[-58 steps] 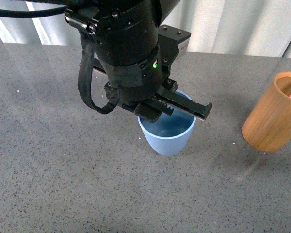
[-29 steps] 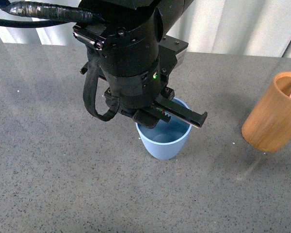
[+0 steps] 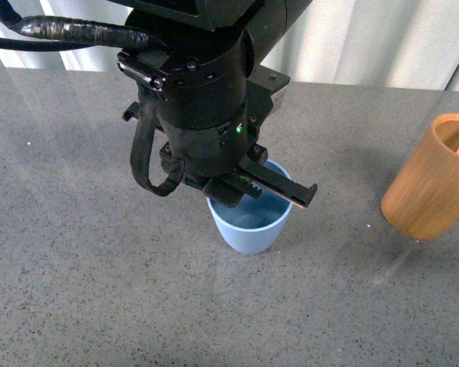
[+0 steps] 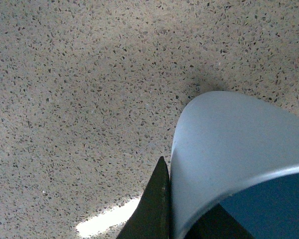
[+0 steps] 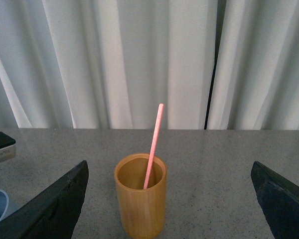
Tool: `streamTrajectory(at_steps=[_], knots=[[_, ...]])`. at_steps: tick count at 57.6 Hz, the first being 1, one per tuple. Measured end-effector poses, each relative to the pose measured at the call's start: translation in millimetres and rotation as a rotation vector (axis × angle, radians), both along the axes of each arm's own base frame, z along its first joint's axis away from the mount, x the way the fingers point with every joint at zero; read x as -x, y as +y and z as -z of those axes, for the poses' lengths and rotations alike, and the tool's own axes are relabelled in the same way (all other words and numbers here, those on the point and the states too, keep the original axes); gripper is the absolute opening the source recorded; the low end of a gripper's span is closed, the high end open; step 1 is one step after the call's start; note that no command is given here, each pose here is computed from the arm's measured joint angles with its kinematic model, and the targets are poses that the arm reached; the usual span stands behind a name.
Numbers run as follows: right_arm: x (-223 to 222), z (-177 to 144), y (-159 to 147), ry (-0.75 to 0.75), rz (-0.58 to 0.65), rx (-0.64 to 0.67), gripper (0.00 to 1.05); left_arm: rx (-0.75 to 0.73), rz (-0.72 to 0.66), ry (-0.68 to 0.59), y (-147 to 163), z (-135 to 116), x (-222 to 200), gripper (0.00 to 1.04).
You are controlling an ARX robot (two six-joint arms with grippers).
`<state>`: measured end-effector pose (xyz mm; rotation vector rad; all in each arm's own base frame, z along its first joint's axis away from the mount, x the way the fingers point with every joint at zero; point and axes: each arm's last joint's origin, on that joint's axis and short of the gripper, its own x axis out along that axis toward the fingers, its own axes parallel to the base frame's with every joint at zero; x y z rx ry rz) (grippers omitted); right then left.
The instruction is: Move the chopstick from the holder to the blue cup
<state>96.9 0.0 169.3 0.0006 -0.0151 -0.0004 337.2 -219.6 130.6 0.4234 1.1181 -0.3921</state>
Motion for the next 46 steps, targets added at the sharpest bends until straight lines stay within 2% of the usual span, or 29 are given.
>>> streamTrajectory(at_steps=[4, 27, 41, 46], knots=[[0, 0, 0, 0.000, 0.000, 0.000, 0.95, 0.002, -0.003, 0.001, 0, 0, 0, 0.05], [0, 0, 0, 0.000, 0.000, 0.000, 0.95, 0.010, -0.016, -0.003, 4, -6, -4, 0.64], [0, 0, 0, 0.000, 0.000, 0.000, 0.95, 0.030, -0.046, -0.037, 17, -29, -7, 0.99], [0, 0, 0, 0.000, 0.000, 0.000, 0.95, 0.052, -0.059, -0.061, 25, -43, -7, 0.97]])
